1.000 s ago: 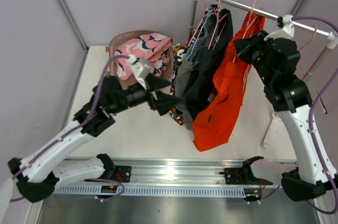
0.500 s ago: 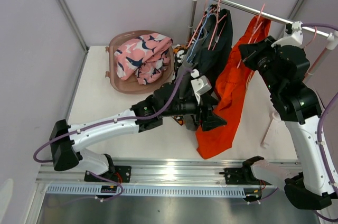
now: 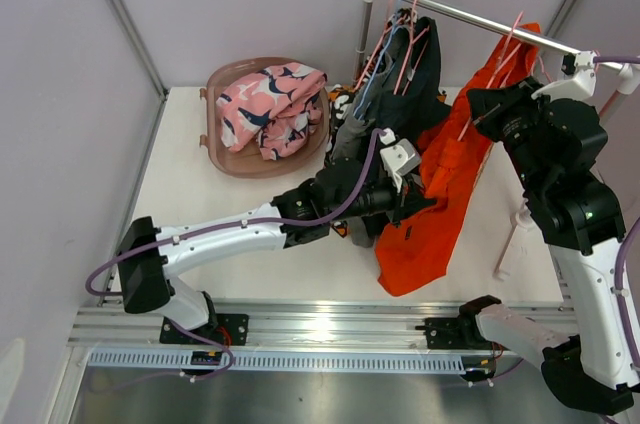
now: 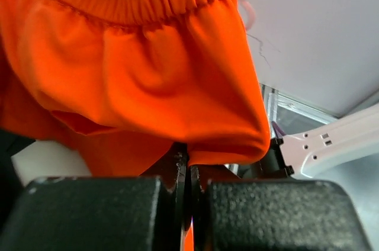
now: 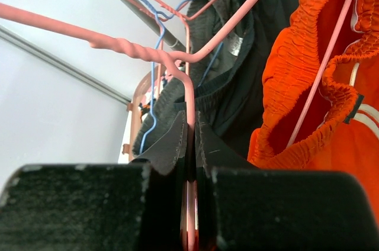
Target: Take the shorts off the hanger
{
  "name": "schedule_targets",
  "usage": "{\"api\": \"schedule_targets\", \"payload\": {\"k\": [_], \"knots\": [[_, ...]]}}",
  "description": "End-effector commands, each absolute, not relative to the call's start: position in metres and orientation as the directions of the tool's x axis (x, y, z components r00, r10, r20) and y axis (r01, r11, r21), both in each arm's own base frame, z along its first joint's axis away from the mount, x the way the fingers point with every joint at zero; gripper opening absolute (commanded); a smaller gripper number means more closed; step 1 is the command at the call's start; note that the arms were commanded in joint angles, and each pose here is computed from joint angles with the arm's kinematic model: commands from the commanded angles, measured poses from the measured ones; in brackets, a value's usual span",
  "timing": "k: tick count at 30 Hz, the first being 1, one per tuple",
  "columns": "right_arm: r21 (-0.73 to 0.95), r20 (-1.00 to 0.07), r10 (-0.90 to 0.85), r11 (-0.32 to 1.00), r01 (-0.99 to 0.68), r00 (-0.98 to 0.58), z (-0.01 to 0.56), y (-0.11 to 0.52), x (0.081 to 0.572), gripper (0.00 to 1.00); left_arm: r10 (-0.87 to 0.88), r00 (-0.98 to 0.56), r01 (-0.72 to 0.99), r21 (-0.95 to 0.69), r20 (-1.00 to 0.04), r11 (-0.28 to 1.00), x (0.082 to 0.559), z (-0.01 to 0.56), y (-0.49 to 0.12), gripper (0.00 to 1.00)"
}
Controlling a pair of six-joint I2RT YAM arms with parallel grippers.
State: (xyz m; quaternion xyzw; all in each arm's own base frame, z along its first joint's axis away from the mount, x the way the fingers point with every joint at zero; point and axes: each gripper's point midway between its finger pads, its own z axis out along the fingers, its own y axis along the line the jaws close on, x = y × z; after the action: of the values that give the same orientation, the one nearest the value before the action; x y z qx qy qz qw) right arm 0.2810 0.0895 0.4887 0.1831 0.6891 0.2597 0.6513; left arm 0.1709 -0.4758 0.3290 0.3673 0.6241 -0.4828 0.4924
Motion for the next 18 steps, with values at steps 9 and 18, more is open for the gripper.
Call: {"api": "schedule_targets", "payload": {"k": [9, 18], "knots": [[0.599, -0.797, 0.603, 0.797, -0.081, 0.037, 0.522, 0.068, 0.280, 0.00, -0.083, -0.188, 0.926, -0.205, -0.979, 0.317, 0.101, 0.360, -0.413, 0.00], [0.613, -0.789, 0.614, 0.789, -0.029, 0.025, 0.509, 0.053, 0.293, 0.00, -0.148, -0.249, 0.910, -0.284, -0.957, 0.302, 0.052, 0.348, -0.366, 0.00]]}}
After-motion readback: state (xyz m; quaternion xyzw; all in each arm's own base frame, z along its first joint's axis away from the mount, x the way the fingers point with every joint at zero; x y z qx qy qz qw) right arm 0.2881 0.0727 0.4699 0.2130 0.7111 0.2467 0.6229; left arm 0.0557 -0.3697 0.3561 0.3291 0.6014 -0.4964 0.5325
